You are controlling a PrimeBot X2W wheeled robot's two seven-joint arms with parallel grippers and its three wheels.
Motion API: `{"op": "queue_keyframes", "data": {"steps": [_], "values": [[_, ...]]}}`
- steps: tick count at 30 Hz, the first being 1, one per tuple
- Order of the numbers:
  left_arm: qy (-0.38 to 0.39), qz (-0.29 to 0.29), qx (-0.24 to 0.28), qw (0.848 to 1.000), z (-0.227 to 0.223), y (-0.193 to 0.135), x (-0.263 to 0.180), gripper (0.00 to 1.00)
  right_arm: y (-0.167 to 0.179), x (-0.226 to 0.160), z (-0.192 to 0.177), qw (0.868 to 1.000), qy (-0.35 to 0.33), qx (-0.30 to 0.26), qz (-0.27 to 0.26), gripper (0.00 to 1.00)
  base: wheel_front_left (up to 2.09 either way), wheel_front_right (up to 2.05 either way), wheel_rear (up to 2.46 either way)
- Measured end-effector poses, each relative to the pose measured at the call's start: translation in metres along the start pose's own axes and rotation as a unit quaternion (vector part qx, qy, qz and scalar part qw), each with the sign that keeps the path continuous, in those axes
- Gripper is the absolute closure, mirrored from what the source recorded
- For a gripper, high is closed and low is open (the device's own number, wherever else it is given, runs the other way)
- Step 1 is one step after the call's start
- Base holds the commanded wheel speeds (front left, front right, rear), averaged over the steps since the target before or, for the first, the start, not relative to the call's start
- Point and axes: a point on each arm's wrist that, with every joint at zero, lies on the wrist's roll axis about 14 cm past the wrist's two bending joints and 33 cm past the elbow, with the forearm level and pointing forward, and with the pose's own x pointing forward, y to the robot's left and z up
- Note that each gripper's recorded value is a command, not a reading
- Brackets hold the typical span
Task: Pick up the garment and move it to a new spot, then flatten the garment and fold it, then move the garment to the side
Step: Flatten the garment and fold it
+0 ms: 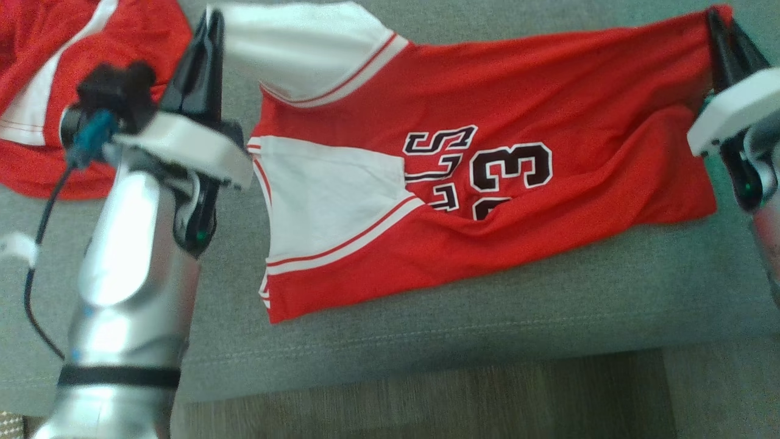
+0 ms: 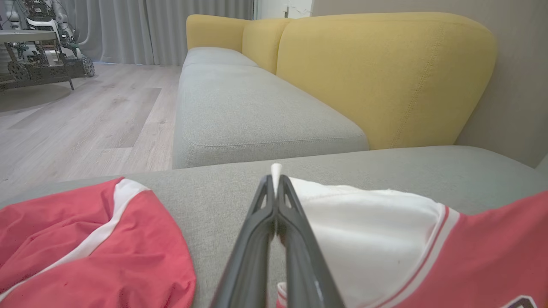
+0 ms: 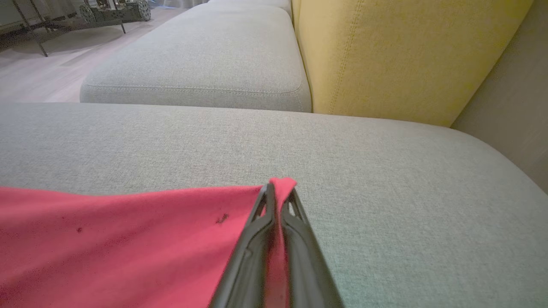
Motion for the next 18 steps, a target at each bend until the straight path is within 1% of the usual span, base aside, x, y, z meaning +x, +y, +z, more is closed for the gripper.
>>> {"op": "queue_keyframes", "data": {"steps": [4,11,15,18], "values": [[0.004,-0.002,0.007,1.000,-0.003,0.000,-0.026,1.00,-0.002,-0.013,-0.001,1.000,-0.001,-0.021,0.006,1.00,0.00,0.00,0.00],[0.028,-0.021,0.021,0.999,-0.015,-0.005,-0.063,1.00,-0.001,-0.031,0.000,0.999,-0.007,-0.030,0.015,1.00,0.00,0.00,0.00],[0.051,-0.043,0.030,0.997,-0.022,-0.013,-0.085,1.00,-0.001,-0.039,0.003,0.998,-0.010,-0.048,0.025,1.00,0.00,0.00,0.00],[0.074,-0.060,0.035,0.995,-0.028,-0.019,-0.100,1.00,0.000,-0.048,-0.003,0.997,-0.001,-0.065,0.036,1.00,0.00,0.00,0.00]]}}
